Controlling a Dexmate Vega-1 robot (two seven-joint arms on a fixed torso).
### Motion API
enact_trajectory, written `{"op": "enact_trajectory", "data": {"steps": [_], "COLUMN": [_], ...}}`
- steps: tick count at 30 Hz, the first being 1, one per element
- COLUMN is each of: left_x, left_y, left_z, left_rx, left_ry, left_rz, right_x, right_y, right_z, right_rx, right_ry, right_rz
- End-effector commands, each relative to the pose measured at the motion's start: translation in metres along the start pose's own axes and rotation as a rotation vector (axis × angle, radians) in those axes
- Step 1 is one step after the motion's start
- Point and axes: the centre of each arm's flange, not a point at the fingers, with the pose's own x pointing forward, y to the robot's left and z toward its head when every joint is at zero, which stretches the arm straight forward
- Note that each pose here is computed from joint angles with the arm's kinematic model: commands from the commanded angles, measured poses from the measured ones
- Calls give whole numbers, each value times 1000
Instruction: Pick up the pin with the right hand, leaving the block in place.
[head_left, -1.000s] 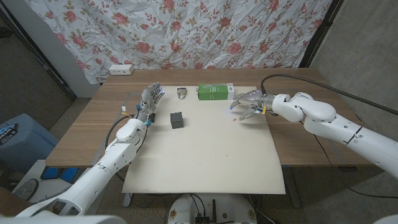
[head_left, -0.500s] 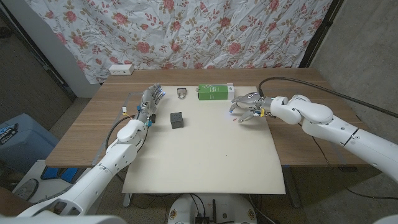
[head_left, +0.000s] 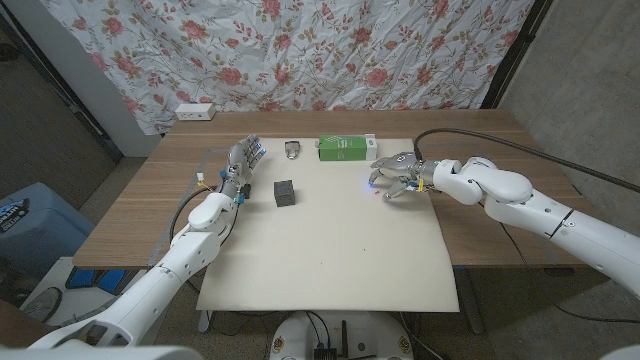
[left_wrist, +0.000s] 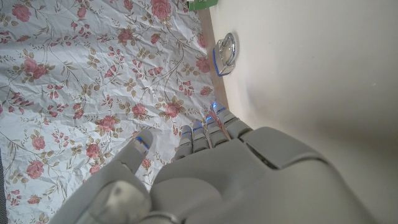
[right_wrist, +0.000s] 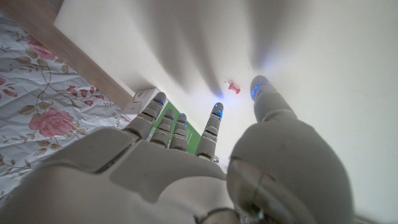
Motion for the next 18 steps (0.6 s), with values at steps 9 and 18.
{"op": "enact_trajectory", "data": {"steps": [9,18], "left_x": [0,0], "left_y": [0,0], "left_z": [-1,-2], "left_rx": [-2,-4], "left_ry": [-4,-3], "left_rz": [-4,-7], "right_x": [7,9], "right_y": [6,5], "right_z": [4,2], "right_rx": [-30,-44], "right_ry": [9,2], "right_rz": [-42,-66]}}
